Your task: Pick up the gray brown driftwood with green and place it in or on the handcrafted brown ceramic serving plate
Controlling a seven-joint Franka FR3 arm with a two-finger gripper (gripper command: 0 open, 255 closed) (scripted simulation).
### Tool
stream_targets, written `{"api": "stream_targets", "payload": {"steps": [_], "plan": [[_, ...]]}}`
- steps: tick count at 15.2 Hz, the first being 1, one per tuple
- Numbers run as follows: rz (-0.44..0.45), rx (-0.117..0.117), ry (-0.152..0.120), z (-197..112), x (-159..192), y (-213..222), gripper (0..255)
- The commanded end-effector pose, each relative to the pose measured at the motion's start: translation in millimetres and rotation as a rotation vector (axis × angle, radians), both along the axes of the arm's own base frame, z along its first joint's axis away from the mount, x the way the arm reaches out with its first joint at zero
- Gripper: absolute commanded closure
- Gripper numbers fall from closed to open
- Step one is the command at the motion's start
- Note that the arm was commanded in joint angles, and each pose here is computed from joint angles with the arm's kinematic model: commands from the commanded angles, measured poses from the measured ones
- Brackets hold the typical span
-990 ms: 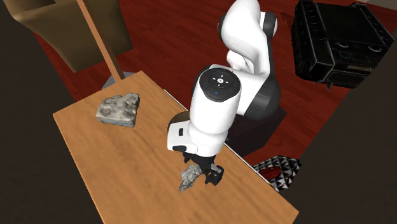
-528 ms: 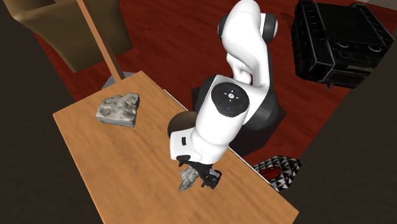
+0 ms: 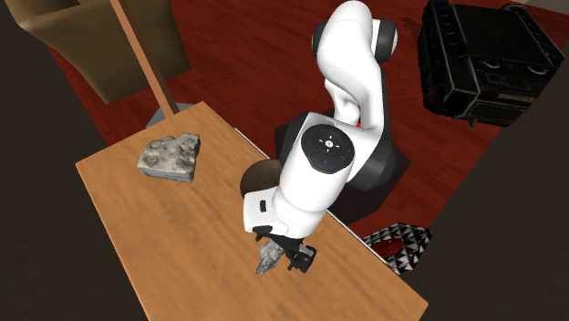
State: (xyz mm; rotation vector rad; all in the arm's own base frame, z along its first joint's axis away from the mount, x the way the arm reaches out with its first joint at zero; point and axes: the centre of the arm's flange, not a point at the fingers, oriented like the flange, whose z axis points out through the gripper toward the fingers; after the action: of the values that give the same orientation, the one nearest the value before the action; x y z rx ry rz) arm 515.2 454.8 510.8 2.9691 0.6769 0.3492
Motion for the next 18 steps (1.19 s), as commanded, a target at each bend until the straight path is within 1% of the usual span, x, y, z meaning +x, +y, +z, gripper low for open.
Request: {"api": "stream_targets", "payload": {"steps": [1,10,18], "plan": [[0.000,0.000,0.000,0,0,0,255],[0.000,0.000,0.000,0,0,0,255],[0.000,0.000,0.000,42,0,0,255]]}}
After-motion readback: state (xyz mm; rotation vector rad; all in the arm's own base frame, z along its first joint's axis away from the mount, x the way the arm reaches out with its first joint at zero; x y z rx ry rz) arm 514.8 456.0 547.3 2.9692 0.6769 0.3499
